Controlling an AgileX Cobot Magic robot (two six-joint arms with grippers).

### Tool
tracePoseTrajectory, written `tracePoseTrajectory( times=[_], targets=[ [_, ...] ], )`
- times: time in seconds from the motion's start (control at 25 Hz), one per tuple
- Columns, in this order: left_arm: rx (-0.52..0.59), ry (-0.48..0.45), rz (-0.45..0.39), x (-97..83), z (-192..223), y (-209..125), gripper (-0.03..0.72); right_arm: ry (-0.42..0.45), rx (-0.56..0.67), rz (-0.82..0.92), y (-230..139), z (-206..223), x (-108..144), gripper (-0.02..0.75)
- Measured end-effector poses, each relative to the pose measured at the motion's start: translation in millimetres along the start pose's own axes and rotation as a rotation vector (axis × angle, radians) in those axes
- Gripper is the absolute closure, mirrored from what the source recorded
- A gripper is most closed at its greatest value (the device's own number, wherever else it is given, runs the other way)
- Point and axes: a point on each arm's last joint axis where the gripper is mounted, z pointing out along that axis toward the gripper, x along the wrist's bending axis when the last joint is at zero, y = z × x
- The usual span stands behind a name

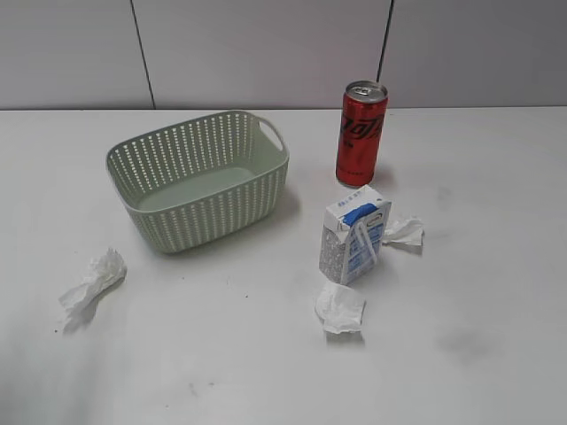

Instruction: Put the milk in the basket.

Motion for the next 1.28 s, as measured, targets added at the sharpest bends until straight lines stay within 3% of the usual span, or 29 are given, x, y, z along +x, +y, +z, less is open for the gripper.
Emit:
tracePoseTrajectory(
  times=[0.16, 0.36, 0.52, 0.68, 0.88, 1.08, 1.28],
  targets=[
    [0.065, -0.138, 0.090, -19.5, 48, 40, 0.094, 0.000, 0.000, 0.001, 0, 0, 0, 0.152],
    [0.128, -0.310, 0.244, -77.3, 107, 75, 0.094, 0.000, 0.000, 0.001, 0, 0, 0, 0.152],
    [0.211, -0.420, 0.406, -138.4, 150, 76, 0.094, 0.000, 0.000, 0.001, 0, 0, 0, 0.151],
    [0.360, -0.510, 0.534, -194.1, 186, 59, 0.092, 0.000, 0.000, 0.001, 0, 0, 0, 0.151],
    [0.514, -0.580, 0.643, -246.9, 221, 34, 0.024, 0.000, 0.000, 0.001, 0, 0, 0, 0.151],
    [0.568, -0.606, 0.685, -274.6, 246, 11, 0.024, 0.000, 0.000, 0.001, 0, 0, 0, 0.151],
    [0.608, -0.597, 0.690, -279.1, 268, -10, 0.024, 0.000, 0.000, 0.000, 0, 0, 0, 0.153]
  ],
)
